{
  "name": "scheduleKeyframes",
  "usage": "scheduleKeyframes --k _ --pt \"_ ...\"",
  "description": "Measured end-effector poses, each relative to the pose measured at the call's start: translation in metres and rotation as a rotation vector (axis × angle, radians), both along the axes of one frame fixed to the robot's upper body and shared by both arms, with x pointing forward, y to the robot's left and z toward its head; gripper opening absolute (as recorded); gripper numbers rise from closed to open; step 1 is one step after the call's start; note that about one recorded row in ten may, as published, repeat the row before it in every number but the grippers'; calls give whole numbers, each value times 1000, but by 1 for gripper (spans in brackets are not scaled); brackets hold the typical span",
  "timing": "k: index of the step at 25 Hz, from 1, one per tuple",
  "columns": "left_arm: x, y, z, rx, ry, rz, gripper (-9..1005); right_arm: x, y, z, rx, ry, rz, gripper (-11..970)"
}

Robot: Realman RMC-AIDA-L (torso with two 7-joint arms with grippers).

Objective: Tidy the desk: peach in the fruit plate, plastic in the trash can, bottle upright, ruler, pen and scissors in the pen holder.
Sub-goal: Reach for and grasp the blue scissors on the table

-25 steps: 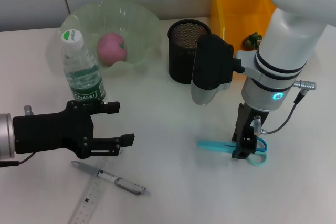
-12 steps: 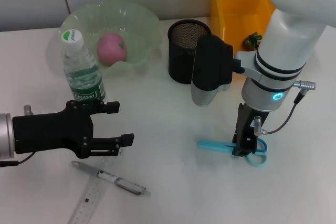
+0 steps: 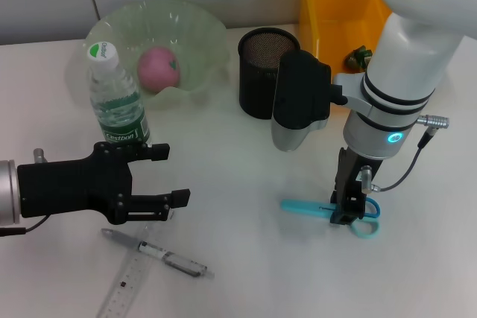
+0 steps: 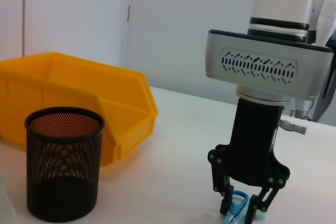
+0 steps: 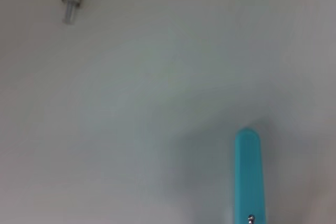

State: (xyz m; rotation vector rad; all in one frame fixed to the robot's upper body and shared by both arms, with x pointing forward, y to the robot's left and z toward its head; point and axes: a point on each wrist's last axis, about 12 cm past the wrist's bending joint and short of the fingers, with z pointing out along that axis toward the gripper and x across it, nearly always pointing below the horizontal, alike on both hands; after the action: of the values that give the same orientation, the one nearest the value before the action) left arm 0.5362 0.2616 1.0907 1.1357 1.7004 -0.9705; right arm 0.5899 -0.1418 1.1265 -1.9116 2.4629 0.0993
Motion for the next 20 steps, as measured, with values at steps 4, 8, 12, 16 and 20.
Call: scheduleKeyframes --k 4,8,12,16,20 --pt "0 0 0 0 0 1 861 0 0 0 1 0 1 282" --pt "0 2 1 -5 -1 6 861 0 1 0 0 -1 2 385" --pt "0 3 1 -4 -2 6 861 0 1 0 2 -1 2 410" --pt "1 2 2 -4 -2 5 861 0 1 0 1 1 1 408" --pt "1 2 2 -4 -2 5 861 0 1 0 1 0 1 406"
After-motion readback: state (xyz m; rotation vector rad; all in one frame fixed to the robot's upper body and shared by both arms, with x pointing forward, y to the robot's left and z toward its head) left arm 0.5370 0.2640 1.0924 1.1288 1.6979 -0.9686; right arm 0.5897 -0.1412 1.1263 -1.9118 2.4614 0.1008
